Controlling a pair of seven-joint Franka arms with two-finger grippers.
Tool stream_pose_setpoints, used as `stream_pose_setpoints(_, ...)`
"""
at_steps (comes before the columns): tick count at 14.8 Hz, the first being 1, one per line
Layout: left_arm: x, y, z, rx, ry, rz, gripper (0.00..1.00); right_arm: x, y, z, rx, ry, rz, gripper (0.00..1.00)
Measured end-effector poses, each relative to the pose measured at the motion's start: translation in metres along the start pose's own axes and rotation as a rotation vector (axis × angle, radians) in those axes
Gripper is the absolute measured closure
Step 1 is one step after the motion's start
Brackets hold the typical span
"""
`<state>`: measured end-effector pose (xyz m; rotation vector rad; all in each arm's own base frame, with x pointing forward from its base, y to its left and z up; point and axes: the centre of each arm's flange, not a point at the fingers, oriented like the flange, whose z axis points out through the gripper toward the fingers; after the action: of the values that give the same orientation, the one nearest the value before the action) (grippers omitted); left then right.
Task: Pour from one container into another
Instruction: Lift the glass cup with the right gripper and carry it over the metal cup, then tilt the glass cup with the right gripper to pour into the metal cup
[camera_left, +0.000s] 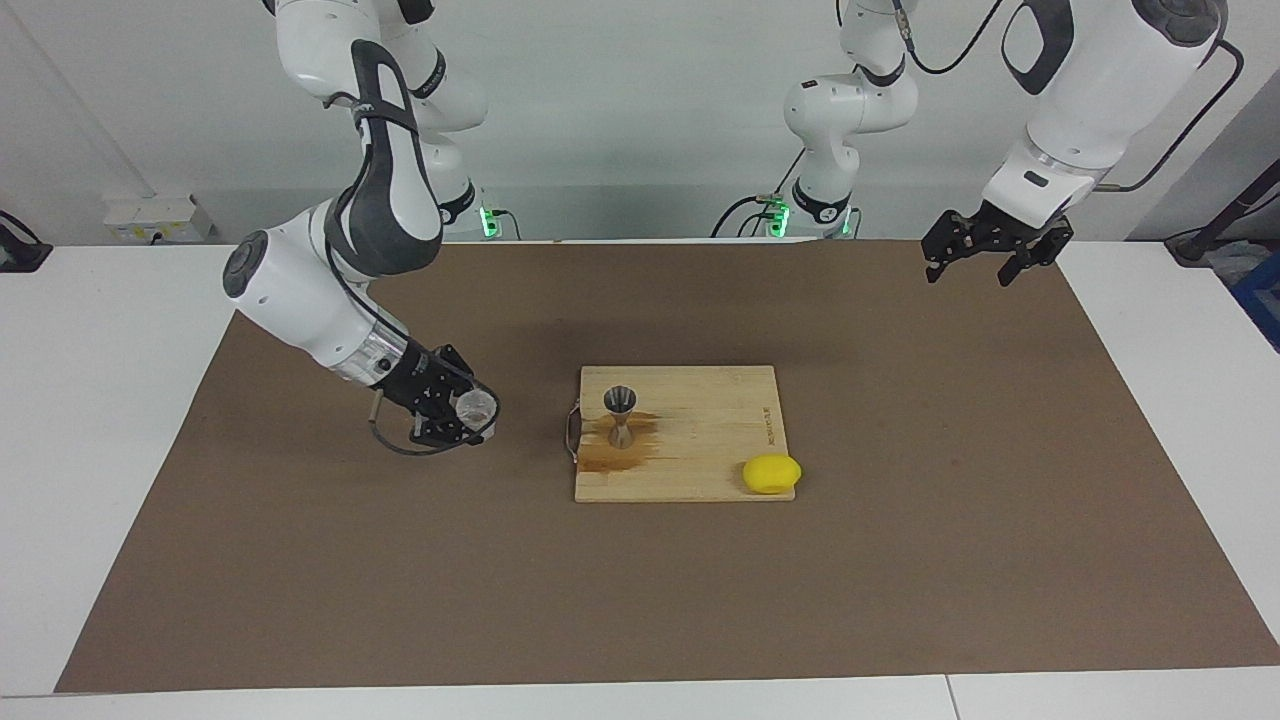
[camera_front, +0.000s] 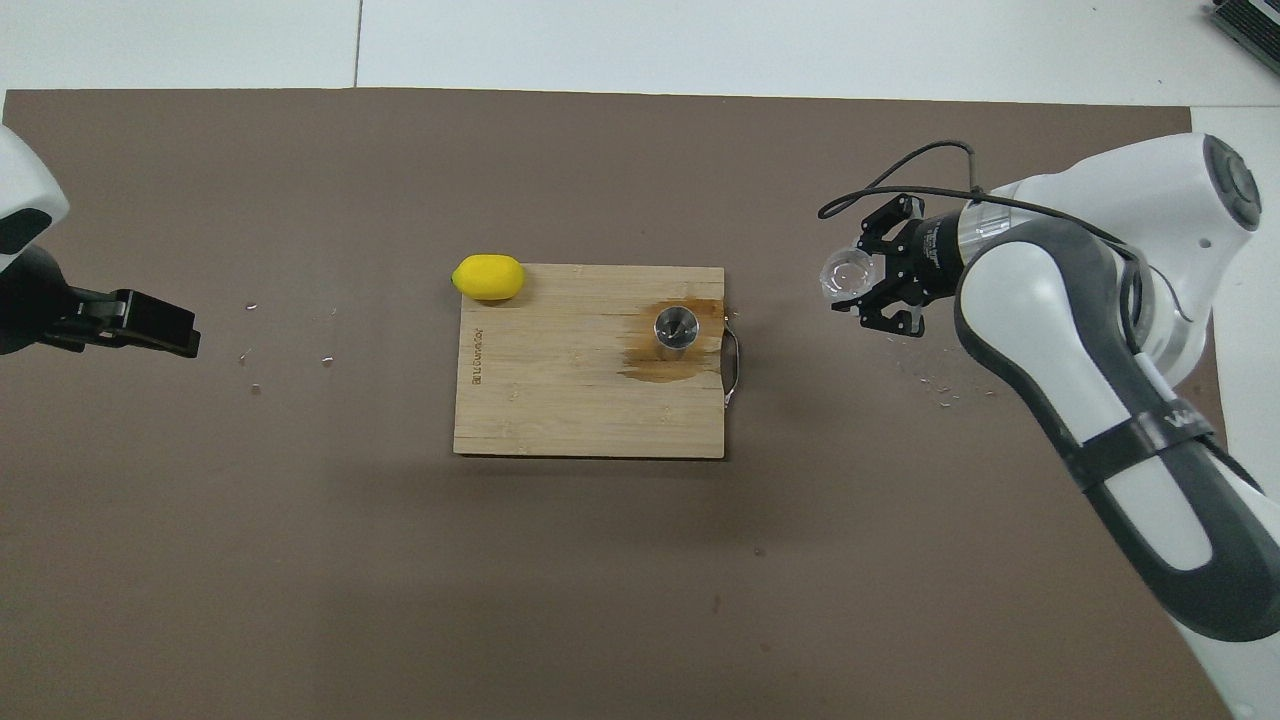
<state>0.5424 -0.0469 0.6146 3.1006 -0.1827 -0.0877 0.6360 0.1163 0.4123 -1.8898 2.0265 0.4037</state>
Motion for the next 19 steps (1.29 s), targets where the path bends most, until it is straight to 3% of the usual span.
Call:
stream_pose_setpoints(4,-0.006,0.001,-0.020,0.000,-0.006,0.001,0.00,-0.050,0.003,0.017,0.013,0.053,0.007,0.49)
stream_pose_setpoints(10,-0.004,0.007,-0.016,-0.001,-0.014,-0.003,0.00,-0.105,0.008,0.033,0.056,0.142,-0.023,0.49)
stream_pose_setpoints(19,-0.005,0.008,-0.009,-0.001,-0.039,-0.003,0.00,-0.140,0.027,0.056,0.048,0.291,-0.186,0.49)
